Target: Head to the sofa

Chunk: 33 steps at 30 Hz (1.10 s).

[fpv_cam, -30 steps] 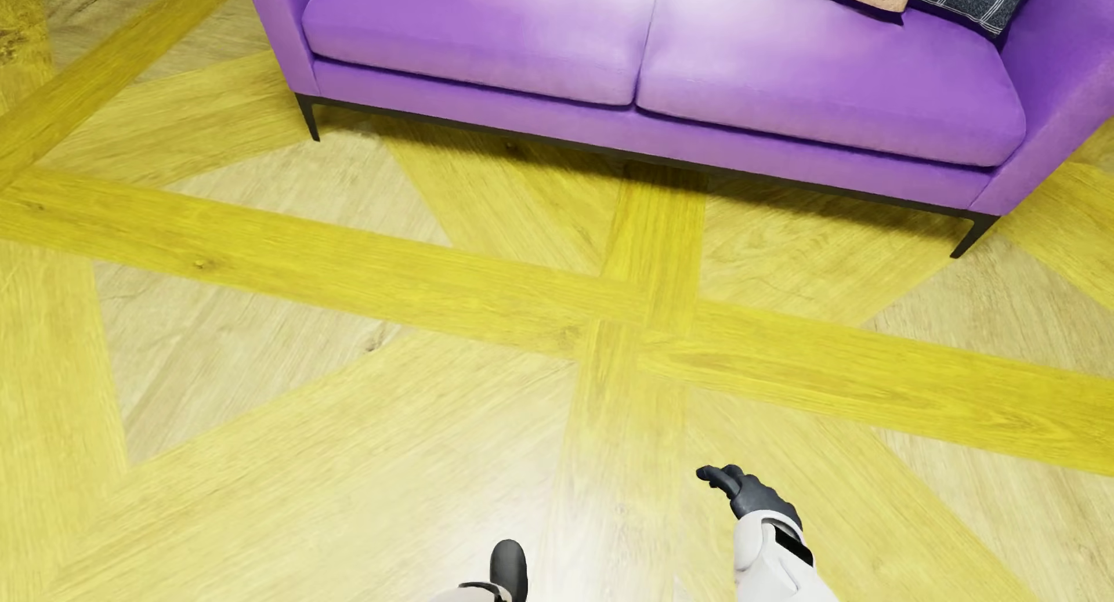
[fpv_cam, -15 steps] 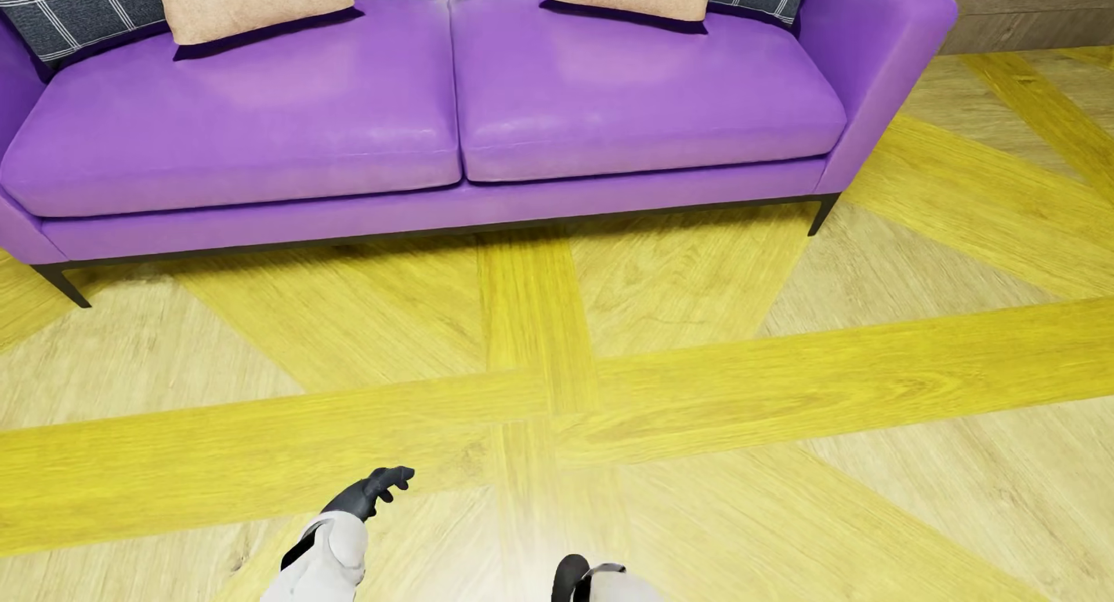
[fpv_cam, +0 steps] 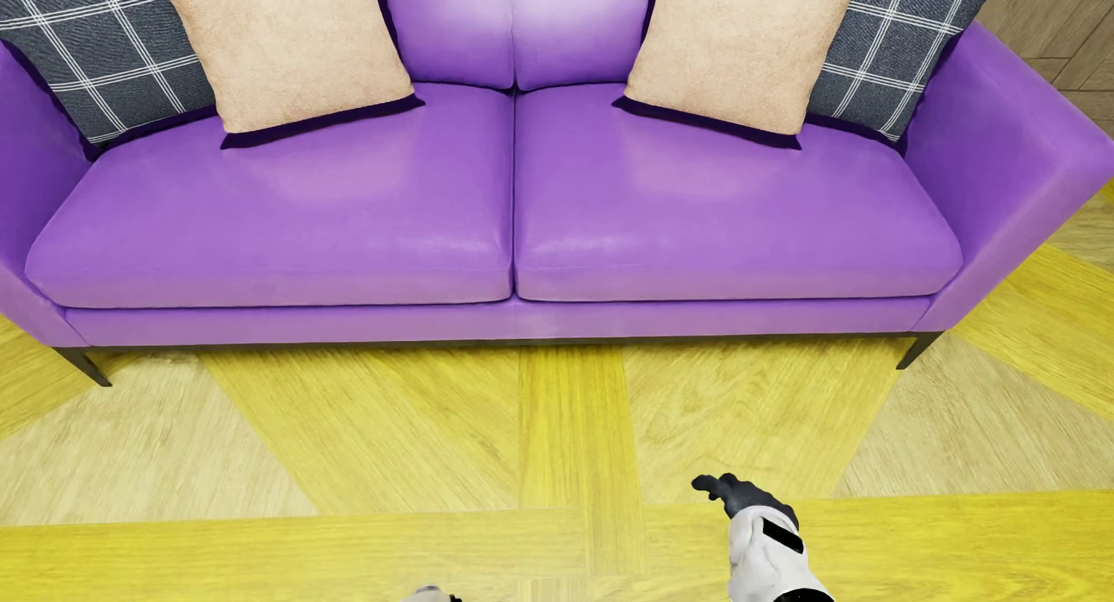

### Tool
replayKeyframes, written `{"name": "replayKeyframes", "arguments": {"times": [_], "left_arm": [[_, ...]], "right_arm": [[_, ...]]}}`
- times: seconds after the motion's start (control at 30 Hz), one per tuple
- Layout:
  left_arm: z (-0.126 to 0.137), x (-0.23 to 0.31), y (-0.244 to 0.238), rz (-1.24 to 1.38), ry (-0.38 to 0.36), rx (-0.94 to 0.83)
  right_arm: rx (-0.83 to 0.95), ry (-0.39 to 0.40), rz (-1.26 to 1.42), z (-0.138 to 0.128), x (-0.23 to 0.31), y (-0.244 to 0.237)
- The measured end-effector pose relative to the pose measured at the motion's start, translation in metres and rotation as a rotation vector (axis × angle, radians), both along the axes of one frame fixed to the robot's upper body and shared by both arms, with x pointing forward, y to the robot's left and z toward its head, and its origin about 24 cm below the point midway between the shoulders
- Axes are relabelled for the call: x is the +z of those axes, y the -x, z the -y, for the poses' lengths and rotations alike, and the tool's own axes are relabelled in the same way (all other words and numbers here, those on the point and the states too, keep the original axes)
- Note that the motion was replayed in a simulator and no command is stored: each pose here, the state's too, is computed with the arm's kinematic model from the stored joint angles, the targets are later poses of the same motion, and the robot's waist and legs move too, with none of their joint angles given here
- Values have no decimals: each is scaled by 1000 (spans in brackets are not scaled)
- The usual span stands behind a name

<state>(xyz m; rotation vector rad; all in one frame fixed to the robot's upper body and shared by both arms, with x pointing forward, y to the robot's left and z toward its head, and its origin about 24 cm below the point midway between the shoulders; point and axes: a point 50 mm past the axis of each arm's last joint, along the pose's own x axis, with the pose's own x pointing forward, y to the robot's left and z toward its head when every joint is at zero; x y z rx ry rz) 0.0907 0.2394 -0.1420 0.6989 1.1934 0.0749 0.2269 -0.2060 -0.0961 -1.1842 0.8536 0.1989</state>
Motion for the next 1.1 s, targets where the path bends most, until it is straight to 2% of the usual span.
{"name": "replayKeyframes", "arguments": {"times": [0.07, 0.13, 0.2, 0.27, 0.3, 0.33, 0.37, 0.4, 0.47, 0.5, 0.53, 0.6, 0.67, 0.73, 0.77, 0.83, 0.93, 1.1], "left_arm": [[-13, -4, 36, -102, -10, 43], [-9, -10, 75, -206, 4, 113], [4, -16, 98, -330, 37, 90], [15, -20, 97, -399, 98, 14], [21, -21, 89, -376, 127, -12], [27, -20, 76, -320, 142, -18], [29, -18, 59, -230, 136, -8], [30, -14, 40, -132, 111, 2], [28, 0, -5, 49, 50, 2], [28, 6, -22, 128, 40, -3], [29, 13, -39, 203, 42, -16], [33, 29, -70, 347, 52, -57], [34, 45, -91, 461, 46, -109], [33, 53, -98, 511, 43, -132], [29, 53, -95, 509, 39, -105], [24, 42, -78, 443, 33, -42], [18, 17, -43, 208, 36, -44], [14, -11, 25, -138, 69, 39]], "right_arm": [[64, -32, 197, -10, 34, -41], [125, -63, 335, -22, 59, -63], [90, -118, 404, -27, 66, -64], [16, -209, 410, -36, 52, -43], [25, -234, 361, -42, 41, -30], [96, -217, 261, -46, 27, -16], [180, -189, 142, -49, 13, -1], [181, -177, 6, -45, -3, 17], [-36, -163, -198, -28, -37, 64], [-121, -122, -321, -18, -50, 91], [-122, -81, -472, -13, -61, 120], [-121, -84, -674, -2, -69, 156], [-56, -90, -695, 4, -70, 175], [-197, -122, -596, 4, -69, 184], [-233, -137, -548, 0, -69, 181], [-149, -123, -526, -9, -68, 163], [21, -111, -415, -28, -57, 109], [161, -132, -60, -62, -16, 19]]}}
